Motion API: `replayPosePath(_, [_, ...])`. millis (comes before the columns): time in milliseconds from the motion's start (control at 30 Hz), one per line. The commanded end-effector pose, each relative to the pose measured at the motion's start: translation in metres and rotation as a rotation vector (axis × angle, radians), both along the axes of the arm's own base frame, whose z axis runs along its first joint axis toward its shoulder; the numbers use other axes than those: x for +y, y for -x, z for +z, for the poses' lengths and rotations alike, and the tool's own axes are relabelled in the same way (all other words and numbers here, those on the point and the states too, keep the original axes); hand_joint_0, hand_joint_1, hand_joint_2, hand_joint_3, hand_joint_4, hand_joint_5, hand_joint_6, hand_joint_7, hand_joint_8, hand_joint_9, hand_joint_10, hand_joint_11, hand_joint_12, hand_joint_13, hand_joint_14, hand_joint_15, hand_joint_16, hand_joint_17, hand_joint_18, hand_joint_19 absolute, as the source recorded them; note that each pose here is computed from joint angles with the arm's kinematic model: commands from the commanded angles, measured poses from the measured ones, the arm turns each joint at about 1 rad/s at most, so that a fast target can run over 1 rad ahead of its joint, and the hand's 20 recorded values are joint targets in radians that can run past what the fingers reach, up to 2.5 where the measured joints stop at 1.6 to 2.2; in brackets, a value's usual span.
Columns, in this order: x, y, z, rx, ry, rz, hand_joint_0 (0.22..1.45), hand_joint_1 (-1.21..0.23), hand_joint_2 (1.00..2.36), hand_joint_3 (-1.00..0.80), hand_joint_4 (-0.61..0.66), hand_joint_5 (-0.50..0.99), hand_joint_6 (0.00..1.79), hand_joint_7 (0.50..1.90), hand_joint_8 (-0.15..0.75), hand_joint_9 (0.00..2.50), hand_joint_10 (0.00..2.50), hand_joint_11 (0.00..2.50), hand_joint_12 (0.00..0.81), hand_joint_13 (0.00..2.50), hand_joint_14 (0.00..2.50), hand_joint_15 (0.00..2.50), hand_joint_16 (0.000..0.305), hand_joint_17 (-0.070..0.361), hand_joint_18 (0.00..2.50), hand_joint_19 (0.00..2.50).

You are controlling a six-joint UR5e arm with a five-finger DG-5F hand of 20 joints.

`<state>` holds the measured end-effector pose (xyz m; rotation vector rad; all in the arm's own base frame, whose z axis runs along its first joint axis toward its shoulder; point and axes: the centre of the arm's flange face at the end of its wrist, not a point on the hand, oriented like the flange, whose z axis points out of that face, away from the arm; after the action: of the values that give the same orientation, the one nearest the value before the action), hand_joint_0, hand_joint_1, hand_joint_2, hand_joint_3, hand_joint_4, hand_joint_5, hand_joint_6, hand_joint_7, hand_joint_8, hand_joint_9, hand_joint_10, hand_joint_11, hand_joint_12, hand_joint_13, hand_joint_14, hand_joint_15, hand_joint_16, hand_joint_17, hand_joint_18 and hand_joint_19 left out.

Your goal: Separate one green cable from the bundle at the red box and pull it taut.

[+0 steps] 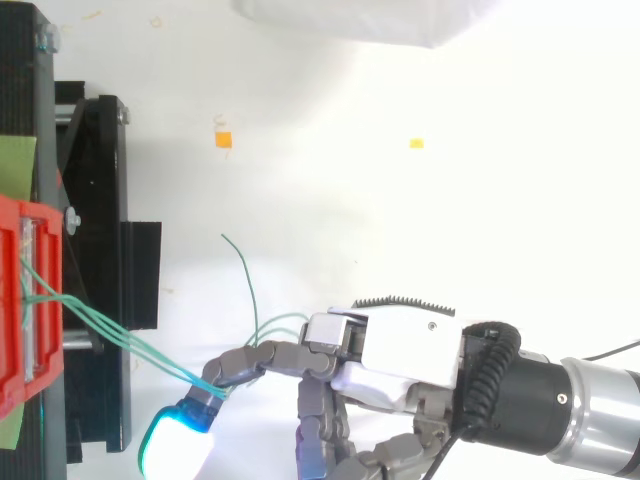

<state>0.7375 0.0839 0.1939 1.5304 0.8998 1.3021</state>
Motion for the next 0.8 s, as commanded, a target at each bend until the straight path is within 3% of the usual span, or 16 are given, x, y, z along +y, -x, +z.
replayPosePath(0, [0.002,0.000,0.000,0.003,0.016,-0.003,0.36,-0.92,1.00,-0.50,0.33,-0.03,0.50,0.81,0.417,1.82,0.01,0.28,0.607,2.05,0.02,0.53,0.091,0.205,2.50,0.29])
replayPosePath(200, [0.000,0.001,0.002,0.023,0.074,-0.031,0.37,-0.92,1.00,-0.50,0.33,-0.04,0.50,0.80,0.418,1.81,0.01,0.29,0.602,2.05,0.02,0.53,0.092,0.206,2.50,0.29])
replayPosePath(233, [-0.006,0.001,0.002,0.034,0.102,-0.058,0.37,-0.91,1.00,-0.50,0.33,-0.04,0.50,0.81,0.416,1.82,0.01,0.29,0.603,2.05,0.02,0.53,0.091,0.205,2.50,0.29])
replayPosePath(300, [-0.007,0.001,0.002,0.035,0.114,-0.073,0.37,-0.91,1.00,-0.50,0.33,-0.04,0.50,0.80,0.423,1.82,0.01,0.28,0.601,2.05,0.02,0.53,0.091,0.205,2.50,0.29])
replayPosePath(400, [-0.017,0.008,0.001,0.079,0.135,-0.158,0.37,-0.91,1.00,-0.50,0.33,-0.04,0.50,0.81,0.417,1.82,0.01,0.28,0.602,2.05,0.02,0.53,0.091,0.204,2.50,0.29])
replayPosePath(433, [-0.019,0.010,0.000,0.090,0.138,-0.170,0.37,-0.92,1.00,-0.50,0.33,-0.04,0.50,0.80,0.418,1.82,0.01,0.28,0.603,2.05,0.02,0.53,0.091,0.205,2.50,0.29])
replayPosePath(467, [-0.022,0.013,-0.001,0.107,0.136,-0.196,0.37,-0.92,1.00,-0.50,0.33,-0.04,0.50,0.81,0.417,1.82,0.01,0.28,0.607,2.05,0.02,0.52,0.092,0.207,2.50,0.28])
replayPosePath(533, [-0.025,0.016,-0.003,0.123,0.119,-0.212,0.37,-0.91,1.00,-0.50,0.33,-0.04,0.50,0.80,0.422,1.82,0.01,0.29,0.604,2.05,0.02,0.51,0.092,0.207,2.50,0.28])
replayPosePath(567, [-0.025,0.016,-0.003,0.123,0.119,-0.212,0.37,-0.91,1.00,-0.50,0.33,-0.04,0.50,0.80,0.415,1.82,0.01,0.29,0.601,2.05,0.02,0.52,0.091,0.205,2.50,0.29])
replayPosePath(633, [-0.026,0.021,-0.006,0.140,0.067,-0.221,0.37,-0.91,1.00,-0.50,0.34,-0.04,0.50,0.81,0.422,1.82,0.01,0.29,0.607,2.04,0.02,0.53,0.091,0.205,2.50,0.29])
replayPosePath(767, [-0.025,0.025,-0.007,0.159,0.039,-0.228,0.37,-0.91,1.00,-0.50,0.33,-0.04,0.50,0.80,0.425,1.82,0.01,0.30,0.604,2.05,0.02,0.52,0.092,0.207,2.50,0.28])
